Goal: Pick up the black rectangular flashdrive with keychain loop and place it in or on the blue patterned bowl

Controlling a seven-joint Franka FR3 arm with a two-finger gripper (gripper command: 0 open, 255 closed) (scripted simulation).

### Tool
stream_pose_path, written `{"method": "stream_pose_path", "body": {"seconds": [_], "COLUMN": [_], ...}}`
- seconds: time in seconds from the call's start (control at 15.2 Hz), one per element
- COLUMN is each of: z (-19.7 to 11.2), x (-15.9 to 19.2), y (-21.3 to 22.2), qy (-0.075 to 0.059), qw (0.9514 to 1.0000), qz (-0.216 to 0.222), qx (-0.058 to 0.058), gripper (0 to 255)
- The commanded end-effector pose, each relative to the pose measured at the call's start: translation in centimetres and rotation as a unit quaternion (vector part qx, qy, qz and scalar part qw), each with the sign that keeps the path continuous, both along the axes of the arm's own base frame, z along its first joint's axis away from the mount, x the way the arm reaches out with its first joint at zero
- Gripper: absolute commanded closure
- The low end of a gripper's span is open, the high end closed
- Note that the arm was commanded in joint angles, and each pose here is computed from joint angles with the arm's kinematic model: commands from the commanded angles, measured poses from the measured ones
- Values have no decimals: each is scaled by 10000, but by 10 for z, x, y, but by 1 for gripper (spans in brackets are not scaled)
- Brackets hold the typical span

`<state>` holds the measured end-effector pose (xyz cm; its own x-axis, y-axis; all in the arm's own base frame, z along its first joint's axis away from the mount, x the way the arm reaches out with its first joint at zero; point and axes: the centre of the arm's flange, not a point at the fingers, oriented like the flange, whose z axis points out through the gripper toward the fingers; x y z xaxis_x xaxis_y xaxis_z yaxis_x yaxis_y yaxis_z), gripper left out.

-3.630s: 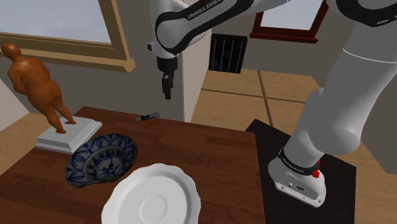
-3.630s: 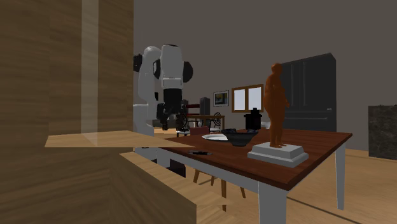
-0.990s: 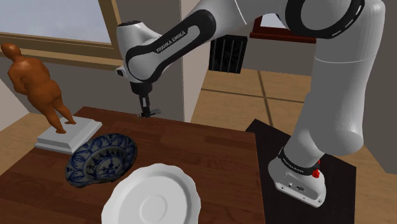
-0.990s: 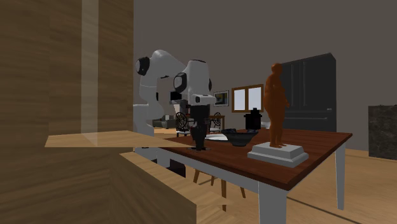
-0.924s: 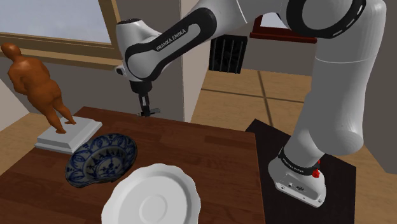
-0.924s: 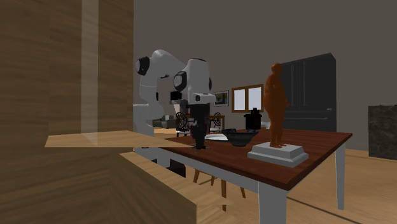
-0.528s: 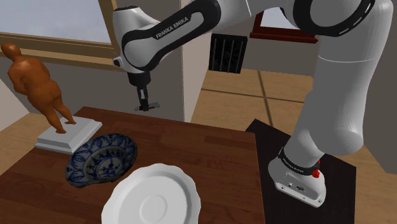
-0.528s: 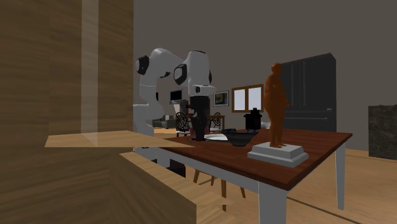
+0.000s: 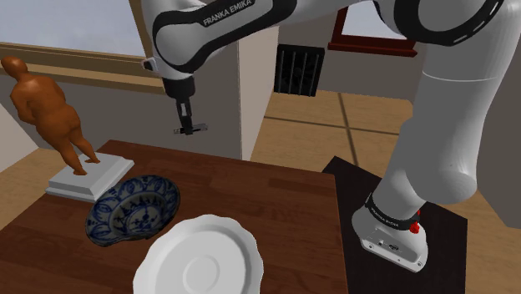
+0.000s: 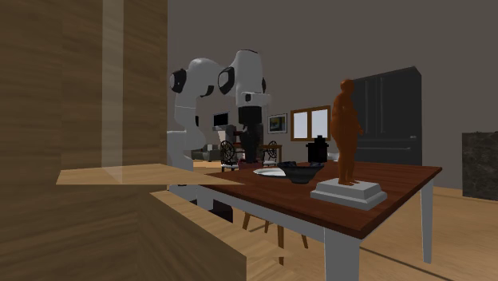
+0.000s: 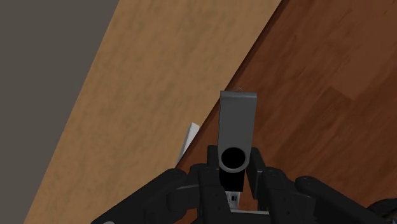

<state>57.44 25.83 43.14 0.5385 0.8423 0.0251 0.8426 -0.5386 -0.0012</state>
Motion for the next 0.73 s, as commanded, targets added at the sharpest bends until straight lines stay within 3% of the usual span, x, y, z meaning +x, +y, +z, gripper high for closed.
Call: {"method": "stream_pose_path", "body": {"seconds": [0.0,0.46,0.66], "z": [10,44,44], "x": [0,0,-18], "y": [0,0,35], "qy": [2,2,2], "qw": [10000,10000,10000], "qz": [0,0,0], "qx": [-1,-1,-1], "gripper": [255,255,255]}}
